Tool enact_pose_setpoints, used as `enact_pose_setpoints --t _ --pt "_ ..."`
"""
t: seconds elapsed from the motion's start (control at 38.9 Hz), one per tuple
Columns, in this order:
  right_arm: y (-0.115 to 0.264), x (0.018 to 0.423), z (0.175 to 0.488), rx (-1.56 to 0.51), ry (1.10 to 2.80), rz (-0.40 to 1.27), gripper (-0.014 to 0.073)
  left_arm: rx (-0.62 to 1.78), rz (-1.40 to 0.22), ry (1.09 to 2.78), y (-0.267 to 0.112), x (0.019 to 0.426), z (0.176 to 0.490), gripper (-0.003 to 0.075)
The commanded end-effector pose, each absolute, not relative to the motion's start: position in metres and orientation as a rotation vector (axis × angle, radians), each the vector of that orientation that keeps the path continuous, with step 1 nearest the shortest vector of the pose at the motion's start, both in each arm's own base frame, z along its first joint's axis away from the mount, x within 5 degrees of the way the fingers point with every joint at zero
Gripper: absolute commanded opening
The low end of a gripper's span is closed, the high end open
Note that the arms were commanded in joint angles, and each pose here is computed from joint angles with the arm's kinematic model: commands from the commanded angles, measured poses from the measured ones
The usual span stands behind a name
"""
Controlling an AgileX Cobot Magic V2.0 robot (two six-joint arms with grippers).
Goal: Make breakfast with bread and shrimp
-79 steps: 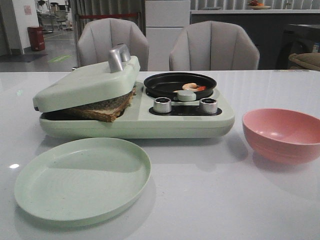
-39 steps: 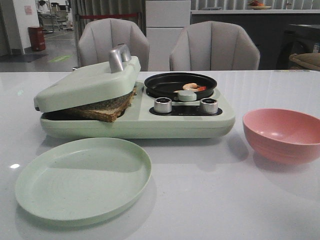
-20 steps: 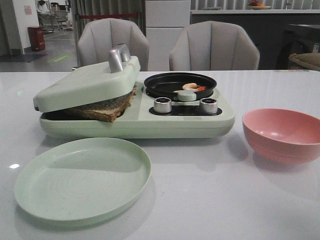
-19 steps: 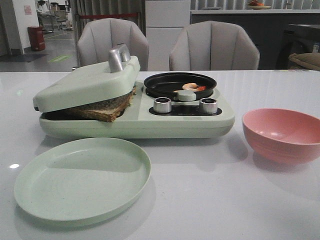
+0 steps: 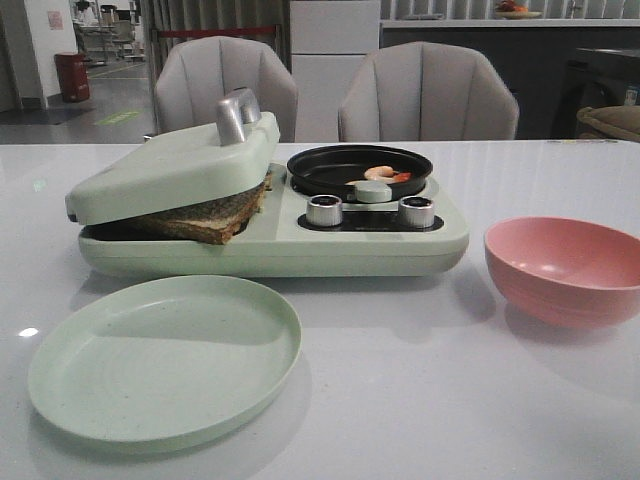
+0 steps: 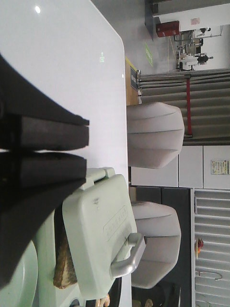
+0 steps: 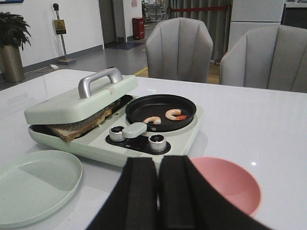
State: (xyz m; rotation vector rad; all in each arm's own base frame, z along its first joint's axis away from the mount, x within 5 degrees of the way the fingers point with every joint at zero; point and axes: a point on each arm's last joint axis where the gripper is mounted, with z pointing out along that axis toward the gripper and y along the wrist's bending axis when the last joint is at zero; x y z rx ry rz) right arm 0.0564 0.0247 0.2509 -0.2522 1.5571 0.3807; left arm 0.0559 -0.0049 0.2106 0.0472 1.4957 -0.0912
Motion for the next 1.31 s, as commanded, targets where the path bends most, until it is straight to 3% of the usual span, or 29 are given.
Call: enact_pose_setpoints --t 0.0,0.95,1.28 --pt "0.023 0.056 0.267 -0.24 1.459 0.371 0.0168 0.041 -0.112 1.416 -0.005 0.054 0.212 0.0114" --pt "0.024 0.057 0.262 -0.241 1.467 0.367 0.0168 0.041 -0.112 1.418 -0.005 0.055 0.212 0.0114" --pt "0.011 0.058 0.246 -0.107 1.475 0.179 0.0168 0.041 -0.112 1.418 -0.005 0.055 0.212 0.0114"
